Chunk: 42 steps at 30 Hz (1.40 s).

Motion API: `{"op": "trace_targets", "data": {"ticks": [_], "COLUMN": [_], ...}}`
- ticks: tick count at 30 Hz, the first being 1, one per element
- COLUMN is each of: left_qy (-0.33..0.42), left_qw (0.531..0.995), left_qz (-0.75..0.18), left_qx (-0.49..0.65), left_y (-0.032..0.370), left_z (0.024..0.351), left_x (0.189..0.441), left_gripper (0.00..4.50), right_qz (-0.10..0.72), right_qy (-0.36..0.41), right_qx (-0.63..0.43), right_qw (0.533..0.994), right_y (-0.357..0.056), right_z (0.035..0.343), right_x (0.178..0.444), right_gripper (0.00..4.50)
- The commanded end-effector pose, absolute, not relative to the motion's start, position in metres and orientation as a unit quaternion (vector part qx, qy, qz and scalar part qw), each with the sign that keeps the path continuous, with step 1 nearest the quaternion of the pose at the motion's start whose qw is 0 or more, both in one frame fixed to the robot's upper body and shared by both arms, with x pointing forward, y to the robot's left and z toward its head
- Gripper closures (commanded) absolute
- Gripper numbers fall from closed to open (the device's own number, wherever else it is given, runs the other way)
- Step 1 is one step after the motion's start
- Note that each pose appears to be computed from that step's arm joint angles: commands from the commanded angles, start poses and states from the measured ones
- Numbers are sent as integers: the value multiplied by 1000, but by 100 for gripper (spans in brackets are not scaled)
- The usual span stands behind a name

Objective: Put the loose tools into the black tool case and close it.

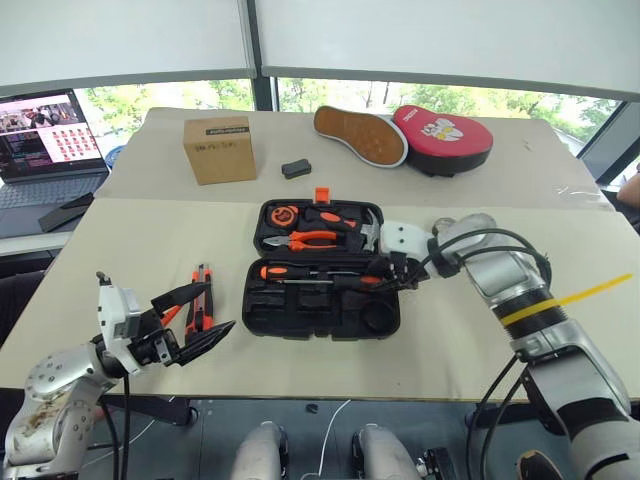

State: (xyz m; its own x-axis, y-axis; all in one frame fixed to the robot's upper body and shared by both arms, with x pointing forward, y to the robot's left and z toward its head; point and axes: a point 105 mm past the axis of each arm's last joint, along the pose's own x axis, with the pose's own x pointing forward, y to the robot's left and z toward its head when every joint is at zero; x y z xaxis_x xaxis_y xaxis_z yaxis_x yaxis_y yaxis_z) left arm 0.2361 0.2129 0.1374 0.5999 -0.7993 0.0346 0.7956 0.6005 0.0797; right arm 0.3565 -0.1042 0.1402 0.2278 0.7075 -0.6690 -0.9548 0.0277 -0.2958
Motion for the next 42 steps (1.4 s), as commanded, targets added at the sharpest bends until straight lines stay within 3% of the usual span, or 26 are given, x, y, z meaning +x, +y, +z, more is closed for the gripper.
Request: {"op": "trace_targets", "data": {"ticks": [1, 5, 8, 15, 16, 33, 36, 38, 42], "left_qy": [-55, -57, -56, -52, -51, -42, -37, -36, -20], "left_qw": [891, 893, 893, 890, 890, 895, 908, 921, 948], "left_qz": [-448, -445, -445, -451, -451, -441, -415, -386, -313], "left_qx": [46, 45, 43, 45, 45, 55, 52, 45, 44], "left_y": [210, 210, 209, 205, 205, 209, 217, 228, 262], "left_z": [147, 147, 146, 144, 144, 143, 143, 145, 147], "left_x": [234, 235, 236, 237, 236, 235, 236, 236, 228], "left_gripper": [0, 0, 0, 0, 0, 0, 0, 0, 0], "right_qz": [629, 644, 647, 634, 634, 635, 645, 638, 634], "right_qy": [102, 61, 57, 53, 59, 105, 50, -15, -56], "right_qx": [-355, -325, -293, -312, -312, -346, -320, -277, -236], "right_qw": [685, 690, 702, 705, 705, 682, 693, 719, 734], "right_y": [-97, -93, -82, -65, -65, -57, -52, -55, -93], "right_z": [177, 188, 175, 144, 140, 99, 118, 147, 170], "right_x": [348, 346, 346, 353, 354, 353, 349, 349, 335], "right_gripper": [123, 123, 193, 435, 447, 447, 447, 447, 346]}}
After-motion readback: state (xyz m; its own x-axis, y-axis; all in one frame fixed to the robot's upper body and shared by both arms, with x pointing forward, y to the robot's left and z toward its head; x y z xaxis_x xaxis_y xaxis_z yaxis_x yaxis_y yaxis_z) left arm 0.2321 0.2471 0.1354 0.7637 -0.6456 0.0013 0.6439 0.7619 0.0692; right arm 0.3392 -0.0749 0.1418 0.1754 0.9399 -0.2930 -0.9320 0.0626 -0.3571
